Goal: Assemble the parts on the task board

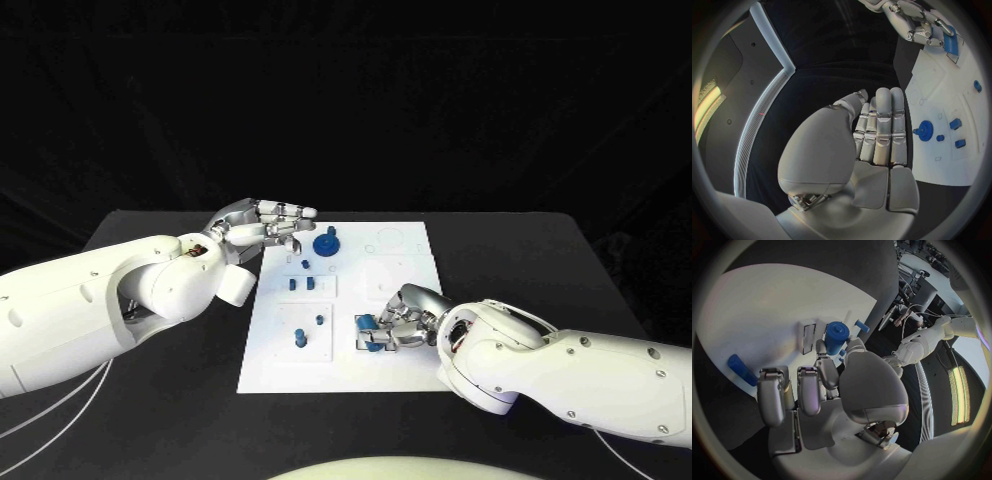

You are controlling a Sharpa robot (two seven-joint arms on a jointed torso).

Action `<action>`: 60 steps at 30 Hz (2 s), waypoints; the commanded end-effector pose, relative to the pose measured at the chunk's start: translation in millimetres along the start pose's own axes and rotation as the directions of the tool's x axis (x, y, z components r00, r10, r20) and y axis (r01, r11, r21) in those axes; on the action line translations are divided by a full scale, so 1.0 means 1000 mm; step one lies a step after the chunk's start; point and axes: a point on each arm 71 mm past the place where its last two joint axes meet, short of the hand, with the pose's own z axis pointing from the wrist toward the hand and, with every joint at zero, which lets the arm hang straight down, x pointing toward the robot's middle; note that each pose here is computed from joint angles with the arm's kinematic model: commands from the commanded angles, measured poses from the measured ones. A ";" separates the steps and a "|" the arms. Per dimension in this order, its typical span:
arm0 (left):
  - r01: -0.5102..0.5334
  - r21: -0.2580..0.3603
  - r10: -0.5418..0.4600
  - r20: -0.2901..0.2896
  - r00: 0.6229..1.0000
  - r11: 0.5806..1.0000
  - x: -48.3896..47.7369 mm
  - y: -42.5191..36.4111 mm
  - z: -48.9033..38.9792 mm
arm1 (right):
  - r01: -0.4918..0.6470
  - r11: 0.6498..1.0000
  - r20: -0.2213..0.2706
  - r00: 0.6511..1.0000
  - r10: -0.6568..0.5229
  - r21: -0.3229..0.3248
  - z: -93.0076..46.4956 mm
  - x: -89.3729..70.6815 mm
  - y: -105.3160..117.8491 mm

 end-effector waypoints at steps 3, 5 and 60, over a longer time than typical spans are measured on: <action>0.005 0.007 -0.004 -0.022 1.000 1.000 0.0026 -0.0011 -0.0001 | 0.018 1.000 -0.012 1.000 -0.018 0.006 0.002 0.001 -0.001; 0.005 0.007 -0.004 -0.022 1.000 1.000 0.0024 -0.0011 -0.0003 | 0.024 1.000 -0.002 1.000 -0.024 0.006 0.002 0.000 -0.001; 0.001 -0.002 -0.001 -0.019 1.000 1.000 -0.0002 -0.0005 -0.0016 | 0.114 0.993 0.019 0.993 -0.114 -0.035 -0.005 -0.003 -0.002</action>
